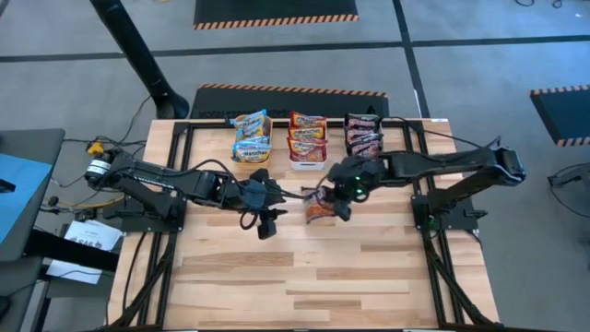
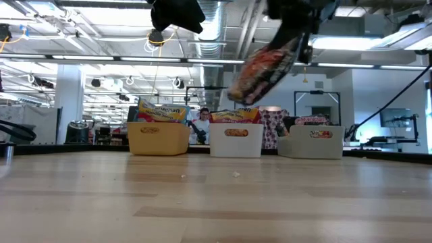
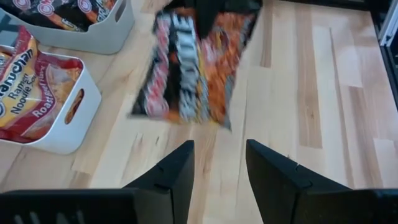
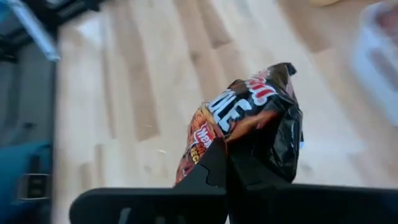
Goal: Sort Maruchan noodles
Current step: Put the black noodle pack into the gray bin
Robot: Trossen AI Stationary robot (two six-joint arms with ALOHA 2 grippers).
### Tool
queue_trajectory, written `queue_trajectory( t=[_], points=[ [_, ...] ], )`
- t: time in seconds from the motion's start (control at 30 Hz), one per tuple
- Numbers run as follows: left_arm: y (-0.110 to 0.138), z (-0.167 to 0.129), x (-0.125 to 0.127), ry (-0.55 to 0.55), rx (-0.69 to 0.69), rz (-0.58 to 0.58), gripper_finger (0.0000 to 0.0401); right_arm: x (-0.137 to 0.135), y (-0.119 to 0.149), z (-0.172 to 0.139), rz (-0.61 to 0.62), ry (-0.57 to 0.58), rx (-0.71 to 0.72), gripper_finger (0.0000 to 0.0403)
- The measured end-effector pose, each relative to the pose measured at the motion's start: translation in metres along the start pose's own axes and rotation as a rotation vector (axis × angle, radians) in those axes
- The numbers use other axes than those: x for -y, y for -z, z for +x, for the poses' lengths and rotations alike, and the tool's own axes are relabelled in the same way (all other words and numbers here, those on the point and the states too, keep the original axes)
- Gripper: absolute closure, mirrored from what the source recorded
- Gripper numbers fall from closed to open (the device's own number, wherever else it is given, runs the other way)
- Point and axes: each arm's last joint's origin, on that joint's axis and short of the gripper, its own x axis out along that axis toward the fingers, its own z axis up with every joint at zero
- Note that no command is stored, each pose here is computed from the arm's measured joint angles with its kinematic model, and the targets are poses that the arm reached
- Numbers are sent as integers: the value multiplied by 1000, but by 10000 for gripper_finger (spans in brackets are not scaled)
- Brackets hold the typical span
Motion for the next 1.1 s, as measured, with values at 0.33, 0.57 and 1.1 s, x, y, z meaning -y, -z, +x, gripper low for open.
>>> queue_trajectory(
  t=[0.33, 0.57, 1.1],
  points=[
    [0, 0, 0, 2, -1, -4, 267, -12, 21, -66, -114, 238, 92, 396],
    [0, 0, 0, 1, -3, -4, 267, -7, 45, -101, -121, 304, 215, 396],
    [0, 0, 0, 1, -3, -4, 267, 54, 98, -105, 38, 426, 466, 396]
  ],
)
